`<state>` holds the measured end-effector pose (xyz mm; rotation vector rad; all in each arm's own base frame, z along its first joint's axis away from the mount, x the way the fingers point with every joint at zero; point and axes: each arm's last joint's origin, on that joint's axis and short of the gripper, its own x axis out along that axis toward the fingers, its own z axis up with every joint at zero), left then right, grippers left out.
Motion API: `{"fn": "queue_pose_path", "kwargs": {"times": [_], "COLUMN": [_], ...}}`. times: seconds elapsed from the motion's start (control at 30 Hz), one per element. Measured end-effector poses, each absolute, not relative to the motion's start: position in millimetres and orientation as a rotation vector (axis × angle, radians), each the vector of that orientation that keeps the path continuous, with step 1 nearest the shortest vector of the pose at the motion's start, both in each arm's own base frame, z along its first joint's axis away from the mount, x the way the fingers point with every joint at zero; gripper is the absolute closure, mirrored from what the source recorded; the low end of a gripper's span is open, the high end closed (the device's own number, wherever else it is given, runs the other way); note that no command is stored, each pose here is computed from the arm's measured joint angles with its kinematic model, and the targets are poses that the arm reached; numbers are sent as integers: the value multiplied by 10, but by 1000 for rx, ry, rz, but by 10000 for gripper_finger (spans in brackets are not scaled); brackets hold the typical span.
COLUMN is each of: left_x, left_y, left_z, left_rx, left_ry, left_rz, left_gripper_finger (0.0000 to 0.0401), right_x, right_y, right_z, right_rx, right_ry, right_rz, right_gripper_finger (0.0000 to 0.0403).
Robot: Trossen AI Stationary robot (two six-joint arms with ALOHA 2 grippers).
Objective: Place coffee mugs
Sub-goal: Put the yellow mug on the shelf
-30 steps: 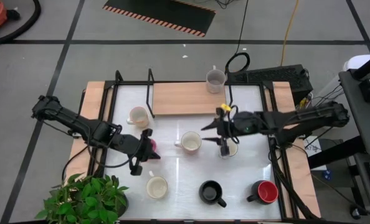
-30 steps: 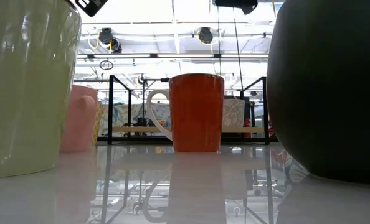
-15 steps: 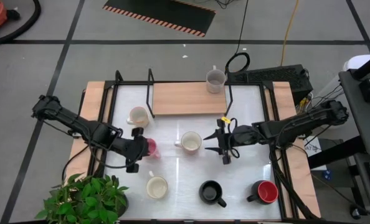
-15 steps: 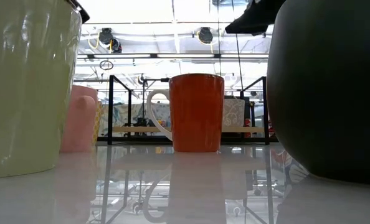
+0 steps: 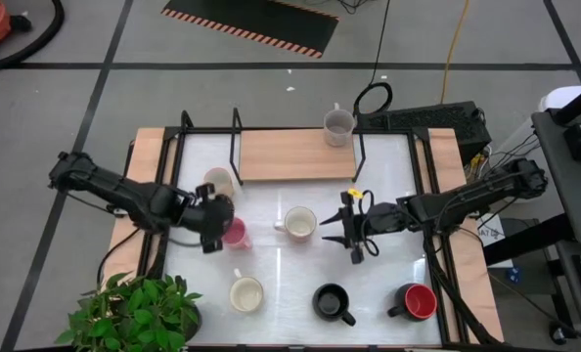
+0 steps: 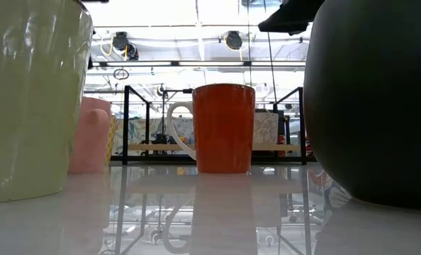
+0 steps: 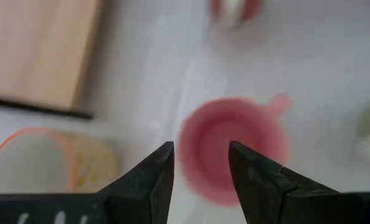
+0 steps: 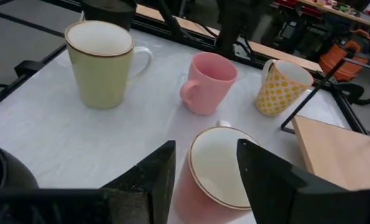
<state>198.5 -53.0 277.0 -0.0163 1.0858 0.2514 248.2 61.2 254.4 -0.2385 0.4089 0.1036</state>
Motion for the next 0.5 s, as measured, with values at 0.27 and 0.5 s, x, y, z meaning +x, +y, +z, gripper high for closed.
{"fn": "queue_pose_path", "kwargs": {"times": [0.27,0.5], "left_x": [1944,1929], "left_y": [-155,81], "left_z": [2733,2728], "left_rx": [-114,-281], "left_ry": [1191,1177], "left_rz": [447,628], "left_gripper_finger": [242,242], "right_x": [2479,2478], "right_y": [587,588], "right_z": [2531,2529], "right_rx": [-260,-261], "right_ry": [427,429], "right_rz": [52,53], "right_gripper_finger": [241,241]}}
